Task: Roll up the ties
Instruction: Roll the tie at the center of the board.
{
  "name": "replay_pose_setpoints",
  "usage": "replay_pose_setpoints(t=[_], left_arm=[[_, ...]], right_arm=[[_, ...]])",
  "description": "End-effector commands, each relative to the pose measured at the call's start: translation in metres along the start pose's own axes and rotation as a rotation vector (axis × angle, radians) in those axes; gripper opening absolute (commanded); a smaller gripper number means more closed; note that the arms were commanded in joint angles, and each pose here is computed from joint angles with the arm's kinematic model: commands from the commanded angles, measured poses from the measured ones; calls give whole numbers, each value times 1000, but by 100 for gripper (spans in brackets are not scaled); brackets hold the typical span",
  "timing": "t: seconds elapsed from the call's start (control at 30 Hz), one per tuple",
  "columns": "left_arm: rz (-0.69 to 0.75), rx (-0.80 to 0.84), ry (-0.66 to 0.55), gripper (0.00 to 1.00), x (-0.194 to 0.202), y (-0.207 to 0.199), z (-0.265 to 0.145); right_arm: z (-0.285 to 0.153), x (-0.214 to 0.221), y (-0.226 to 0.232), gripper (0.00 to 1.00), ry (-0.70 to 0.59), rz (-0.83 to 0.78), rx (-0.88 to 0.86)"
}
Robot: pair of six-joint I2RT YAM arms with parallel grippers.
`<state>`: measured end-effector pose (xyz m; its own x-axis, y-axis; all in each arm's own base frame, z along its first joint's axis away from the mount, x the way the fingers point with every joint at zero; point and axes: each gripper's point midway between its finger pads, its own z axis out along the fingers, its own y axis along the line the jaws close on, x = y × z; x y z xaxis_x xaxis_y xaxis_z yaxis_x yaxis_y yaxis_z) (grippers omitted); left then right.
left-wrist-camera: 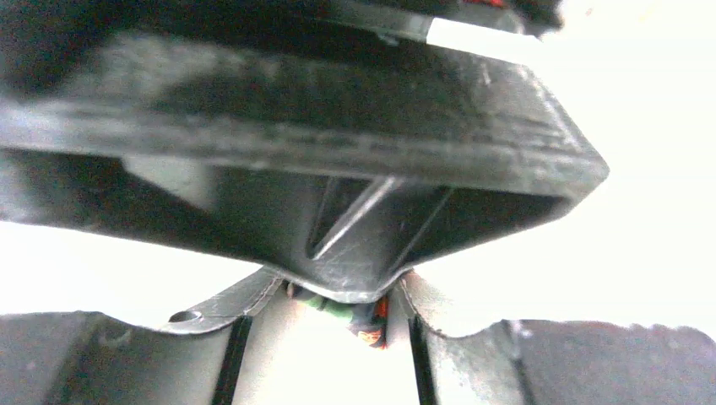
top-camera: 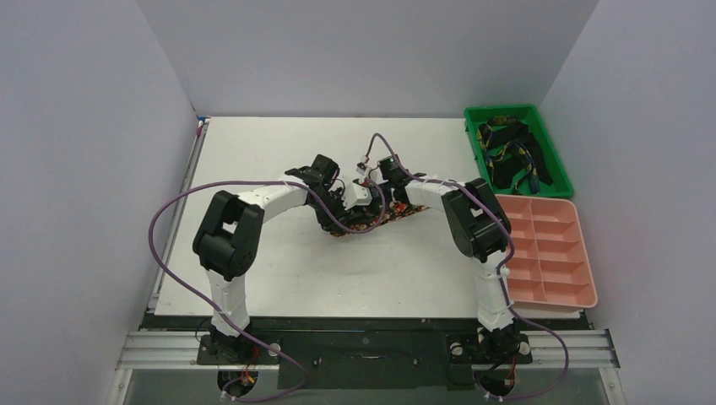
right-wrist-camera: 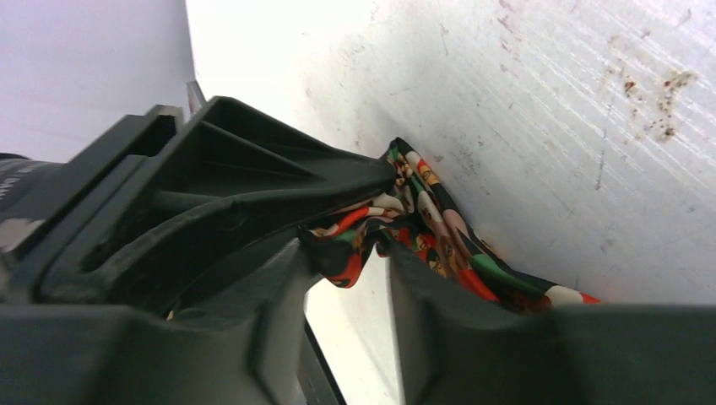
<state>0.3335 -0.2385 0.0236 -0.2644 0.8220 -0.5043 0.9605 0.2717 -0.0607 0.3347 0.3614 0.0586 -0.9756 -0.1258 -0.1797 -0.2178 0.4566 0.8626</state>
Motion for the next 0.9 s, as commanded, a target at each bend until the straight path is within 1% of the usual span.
replay_pose_setpoints(t=[0.0, 0.03, 0.07, 0.1, 0.13, 0.27, 0.3, 0.33, 0.37, 0.4, 0.47, 0.57, 0.6, 0.67, 0.87], left_arm=[[-35, 86, 74, 32, 21, -20, 17], [-36, 86, 71, 32, 21, -20, 17], [-39, 86, 71, 33, 21, -19, 16], [-43, 87, 68, 34, 21, -19, 16], [-47, 86, 65, 35, 21, -18, 15], [-48, 84, 30, 42, 17, -17, 9], [-40, 85, 15, 47, 15, -17, 7], [-26, 70, -10, 50, 11, -17, 1], [-5, 67, -28, 55, 9, -17, -1], [21, 44, -57, 60, 5, -17, -7], [68, -9, -95, 66, -1, -12, -14], [109, -56, -110, 73, -5, -7, -18], [126, -65, -107, 79, -6, -5, -18], [151, -79, -103, 83, -9, -3, -17], [205, -111, -79, 85, -20, 5, -3]], right_arm=[[4, 8, -17, 26, 57, -98, 77], [3, 10, -21, 16, 64, -108, 89], [2, 9, -23, 12, 63, -117, 103], [0, 11, -28, 3, 77, -124, 118], [-1, 11, -32, 0, 78, -130, 136], [-9, 11, -48, 0, 93, -160, 201], [-10, 12, -49, 0, 101, -171, 211], [-12, 12, -52, 0, 104, -181, 226], [-13, 11, -53, 0, 102, -186, 233], [-14, 10, -55, 0, 103, -192, 242], [-15, 8, -55, 0, 101, -206, 254], [-15, 6, -58, 0, 100, -213, 266], [-15, 6, -58, 0, 101, -211, 266], [-15, 4, -54, 0, 98, -212, 255], [-14, -2, -28, 0, 72, -212, 168]])
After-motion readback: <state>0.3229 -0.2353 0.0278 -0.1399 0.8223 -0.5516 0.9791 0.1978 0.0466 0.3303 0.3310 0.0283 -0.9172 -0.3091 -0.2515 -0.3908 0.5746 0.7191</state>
